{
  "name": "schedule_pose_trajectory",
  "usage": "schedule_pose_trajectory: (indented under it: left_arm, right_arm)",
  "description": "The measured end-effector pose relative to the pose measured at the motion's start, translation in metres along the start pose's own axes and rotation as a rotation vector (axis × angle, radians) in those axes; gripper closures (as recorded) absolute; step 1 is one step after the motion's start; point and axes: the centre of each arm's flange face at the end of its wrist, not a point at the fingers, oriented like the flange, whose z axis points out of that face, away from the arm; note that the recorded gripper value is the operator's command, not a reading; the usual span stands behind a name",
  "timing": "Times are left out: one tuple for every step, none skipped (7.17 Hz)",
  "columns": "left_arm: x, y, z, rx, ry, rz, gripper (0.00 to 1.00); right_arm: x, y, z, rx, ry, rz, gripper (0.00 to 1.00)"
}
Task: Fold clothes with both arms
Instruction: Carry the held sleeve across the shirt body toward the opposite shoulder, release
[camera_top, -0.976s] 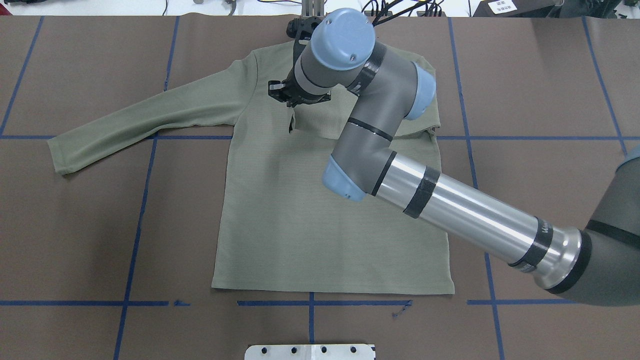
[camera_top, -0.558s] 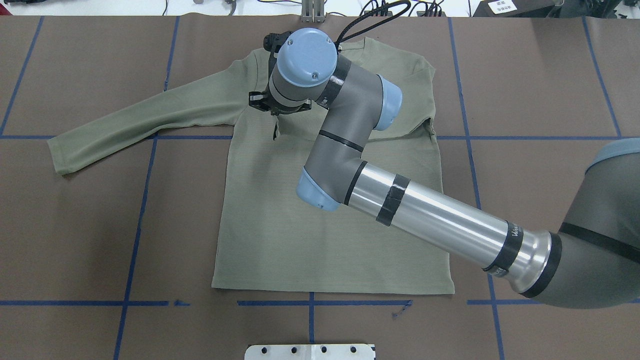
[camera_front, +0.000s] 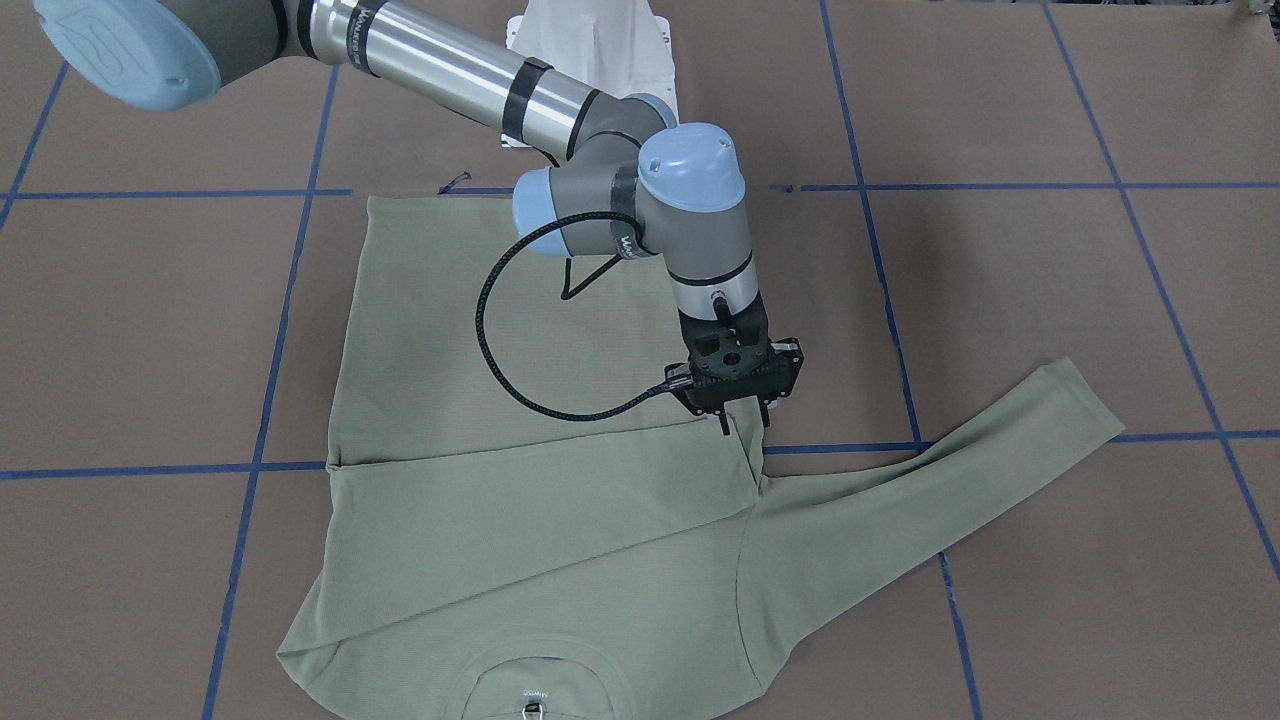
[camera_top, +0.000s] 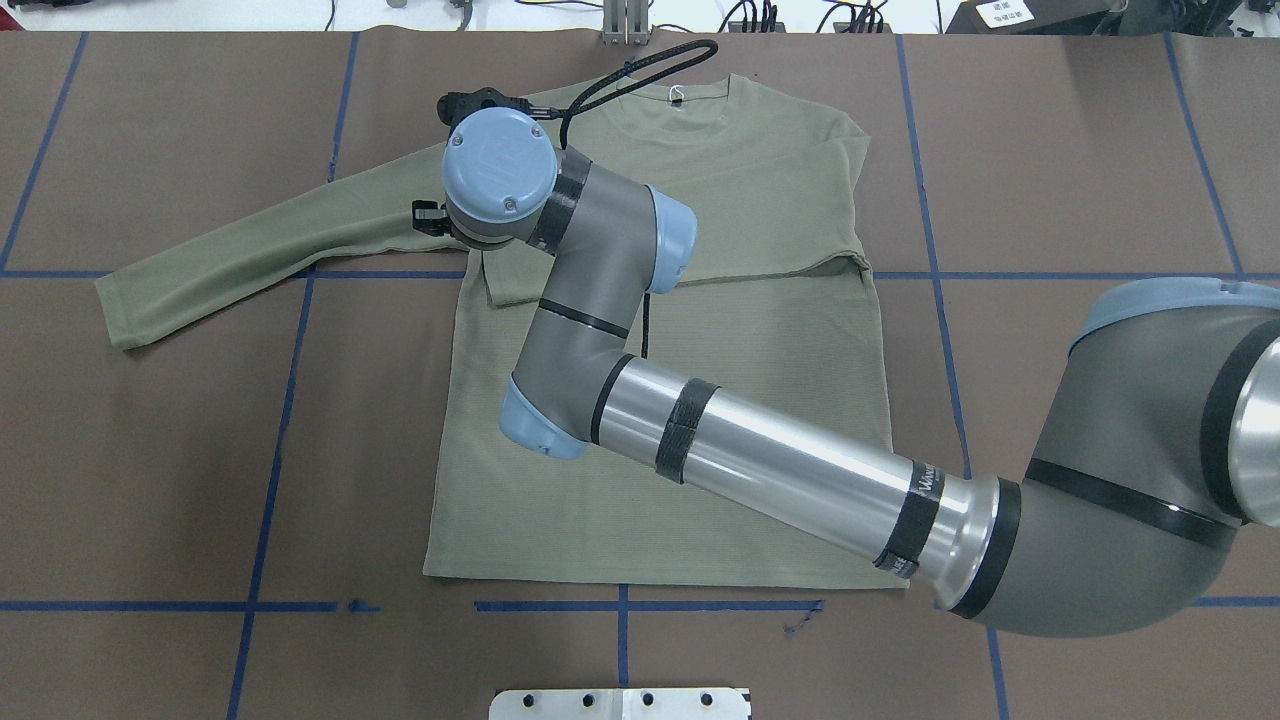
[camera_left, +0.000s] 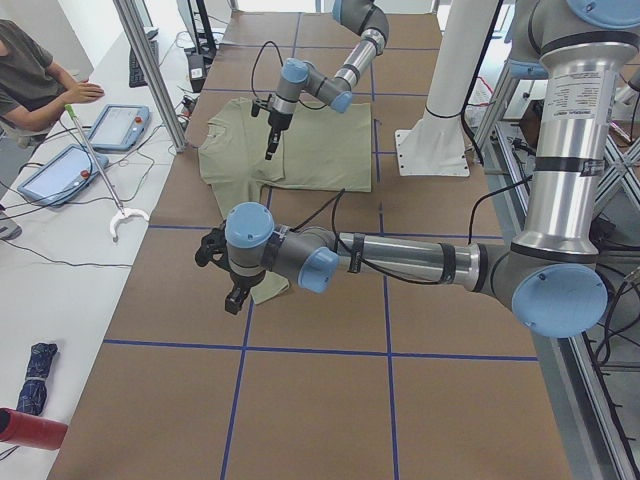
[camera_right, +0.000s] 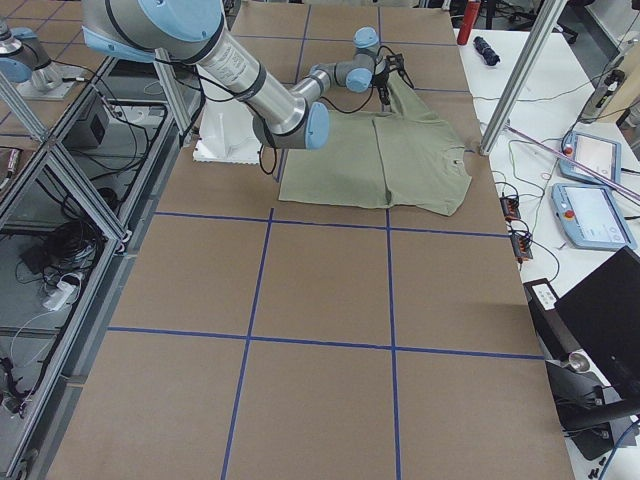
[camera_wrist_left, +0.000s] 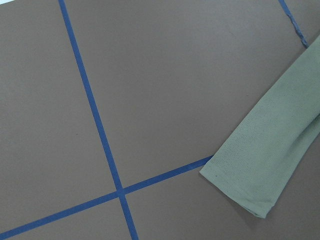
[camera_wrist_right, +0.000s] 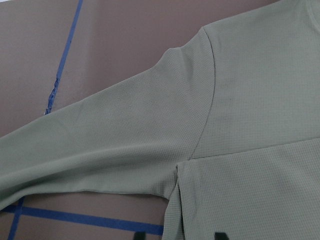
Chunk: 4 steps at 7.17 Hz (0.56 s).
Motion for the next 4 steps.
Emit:
schedule_pose_trajectory:
  left_arm:
    - [-0.001, 0.000, 0.001, -0.001, 0.000, -0.001, 0.00]
    - [0.001, -0.002, 0.004, -0.006, 0.003, -0.009, 0.00]
    - [0.013, -0.009, 0.015, -0.016, 0.012, -0.038, 0.00]
    - [0.032, -0.015, 0.031, -0.011, 0.013, -0.093, 0.00]
  right_arm:
    - [-0.001, 0.002, 0.002, 0.005, 0.009, 0.027, 0.00]
    - [0.004, 0.001, 0.005, -0.004, 0.038, 0.051, 0.00]
    - [0.017, -0.006, 0.002, -0.040, 0.093, 0.072, 0.00]
    - [0.042, -0.017, -0.013, -0.093, 0.154, 0.098, 0.00]
